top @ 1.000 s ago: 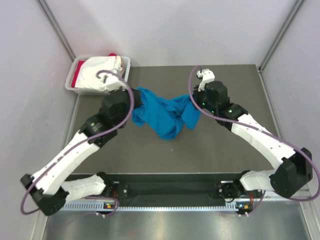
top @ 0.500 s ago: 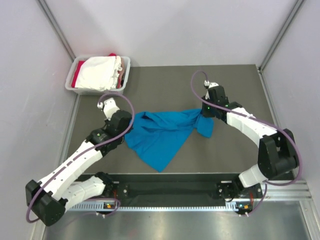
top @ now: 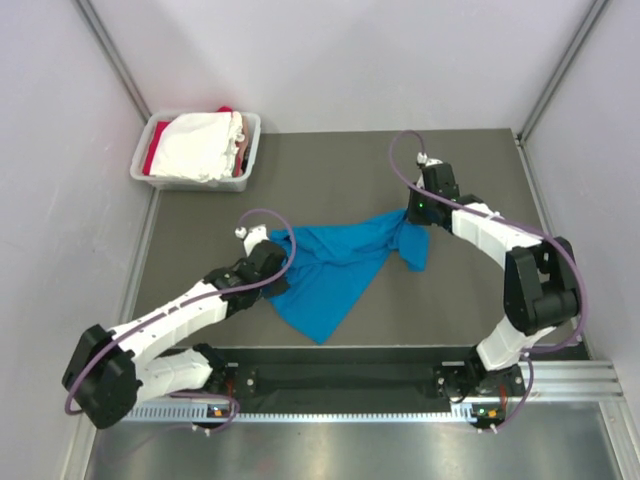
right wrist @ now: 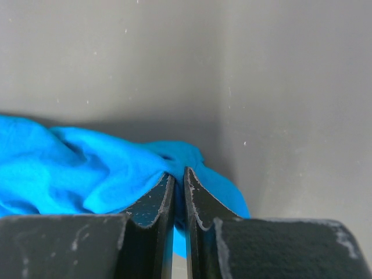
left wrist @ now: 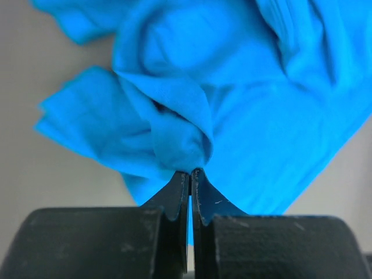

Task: Fold and stack the t-shirts
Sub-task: Flatten the tshirt out

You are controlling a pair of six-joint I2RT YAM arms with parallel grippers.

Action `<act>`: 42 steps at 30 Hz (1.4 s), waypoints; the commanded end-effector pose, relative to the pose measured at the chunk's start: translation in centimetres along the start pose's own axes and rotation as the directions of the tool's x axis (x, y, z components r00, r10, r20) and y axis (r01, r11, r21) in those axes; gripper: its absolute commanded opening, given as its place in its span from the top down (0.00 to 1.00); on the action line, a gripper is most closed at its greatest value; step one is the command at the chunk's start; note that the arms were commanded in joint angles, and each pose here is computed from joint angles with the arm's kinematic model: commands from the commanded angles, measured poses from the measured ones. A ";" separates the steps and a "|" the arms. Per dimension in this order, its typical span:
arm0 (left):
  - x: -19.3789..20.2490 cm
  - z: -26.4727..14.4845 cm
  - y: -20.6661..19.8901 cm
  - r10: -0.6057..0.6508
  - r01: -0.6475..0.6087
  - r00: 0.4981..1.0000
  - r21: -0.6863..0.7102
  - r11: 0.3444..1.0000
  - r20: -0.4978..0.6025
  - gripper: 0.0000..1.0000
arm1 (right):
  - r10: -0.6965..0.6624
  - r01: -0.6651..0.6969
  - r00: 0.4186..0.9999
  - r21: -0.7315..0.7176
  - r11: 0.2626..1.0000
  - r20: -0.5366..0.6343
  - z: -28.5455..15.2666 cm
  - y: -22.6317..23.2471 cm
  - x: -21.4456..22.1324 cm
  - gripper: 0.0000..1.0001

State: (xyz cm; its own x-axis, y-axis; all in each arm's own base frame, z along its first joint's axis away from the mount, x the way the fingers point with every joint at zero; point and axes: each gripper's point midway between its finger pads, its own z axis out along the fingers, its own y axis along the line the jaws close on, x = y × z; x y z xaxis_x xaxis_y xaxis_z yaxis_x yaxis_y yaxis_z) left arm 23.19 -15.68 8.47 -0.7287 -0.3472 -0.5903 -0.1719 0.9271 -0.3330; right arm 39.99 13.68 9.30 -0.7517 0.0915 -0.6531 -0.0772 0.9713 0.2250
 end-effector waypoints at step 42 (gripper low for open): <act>1.9 1.0 7.0 -0.226 0.221 0.974 -0.157 0.963 -0.013 1.00 | -0.425 0.467 0.872 -0.149 0.872 0.245 -7.4 20.5 -2.9 0.02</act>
State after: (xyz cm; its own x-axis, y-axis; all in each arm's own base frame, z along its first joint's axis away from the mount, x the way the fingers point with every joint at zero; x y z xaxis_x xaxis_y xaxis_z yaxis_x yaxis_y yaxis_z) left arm 21.57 -12.49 3.84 -0.7659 -0.4706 -0.4380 -0.3289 0.8722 -0.3620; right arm 34.64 26.31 23.69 -0.5228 -0.0995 -0.8467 -0.4262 0.8906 0.1585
